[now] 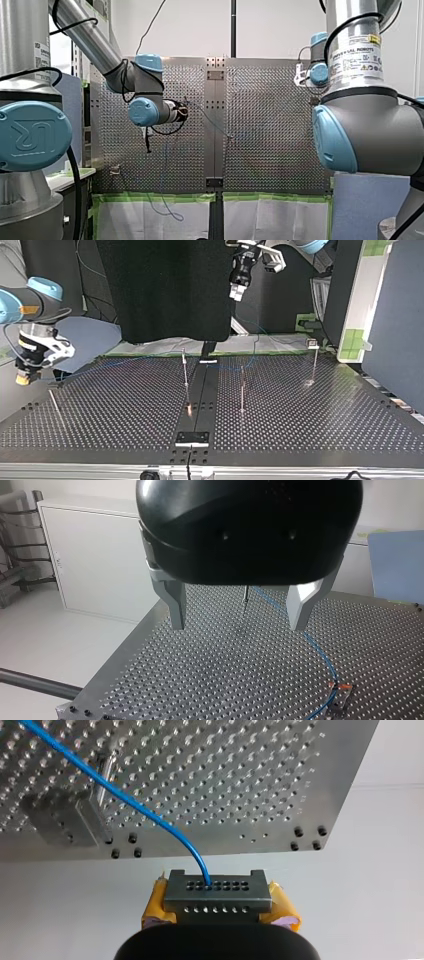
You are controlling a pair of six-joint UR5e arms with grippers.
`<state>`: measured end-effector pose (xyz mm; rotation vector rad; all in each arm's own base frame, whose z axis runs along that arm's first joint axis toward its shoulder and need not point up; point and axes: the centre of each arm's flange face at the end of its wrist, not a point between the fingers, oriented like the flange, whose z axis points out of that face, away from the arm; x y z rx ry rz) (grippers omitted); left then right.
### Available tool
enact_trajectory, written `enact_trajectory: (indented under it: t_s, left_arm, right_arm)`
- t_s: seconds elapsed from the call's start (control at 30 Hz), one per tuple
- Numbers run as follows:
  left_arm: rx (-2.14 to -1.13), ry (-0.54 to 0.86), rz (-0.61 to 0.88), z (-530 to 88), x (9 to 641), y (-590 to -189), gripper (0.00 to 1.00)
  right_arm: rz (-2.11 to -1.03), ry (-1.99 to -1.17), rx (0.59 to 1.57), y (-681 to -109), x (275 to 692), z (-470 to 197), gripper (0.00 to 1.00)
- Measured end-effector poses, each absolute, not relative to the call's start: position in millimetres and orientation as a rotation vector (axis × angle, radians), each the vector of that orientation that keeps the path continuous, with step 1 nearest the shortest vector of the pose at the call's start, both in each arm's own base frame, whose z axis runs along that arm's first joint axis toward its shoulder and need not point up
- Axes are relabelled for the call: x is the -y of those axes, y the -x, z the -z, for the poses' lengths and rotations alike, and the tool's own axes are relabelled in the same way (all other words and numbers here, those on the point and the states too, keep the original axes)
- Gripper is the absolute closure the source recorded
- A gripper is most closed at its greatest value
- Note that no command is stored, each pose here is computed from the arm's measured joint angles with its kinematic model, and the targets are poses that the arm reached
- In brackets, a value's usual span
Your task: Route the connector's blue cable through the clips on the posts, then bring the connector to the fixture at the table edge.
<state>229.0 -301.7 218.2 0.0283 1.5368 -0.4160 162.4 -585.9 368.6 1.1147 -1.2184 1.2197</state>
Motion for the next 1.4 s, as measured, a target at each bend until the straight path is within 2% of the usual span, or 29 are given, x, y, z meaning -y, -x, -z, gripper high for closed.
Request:
enact_trajectory:
  t_s: [0.23,0.4,1.4]
  left_arm:
    - [-1.551,-0.033,0.408,-213.1,301.8,-229.3,0.0]
    - [-1.559,-0.036,0.404,-209.7,302.2,-229.8,0.0]
    - [-1.562,-0.036,0.395,-207.7,301.3,-232.0,0.0]
  right_arm:
    - [-1.173,-1.176,1.258,-130.5,601.2,-331.6,1.0]
    - [-1.177,-1.192,1.257,-115.9,606.1,-323.4,1.0]
    - [-1.365,-1.364,1.12,-141.2,606.4,-319.2,1.0]
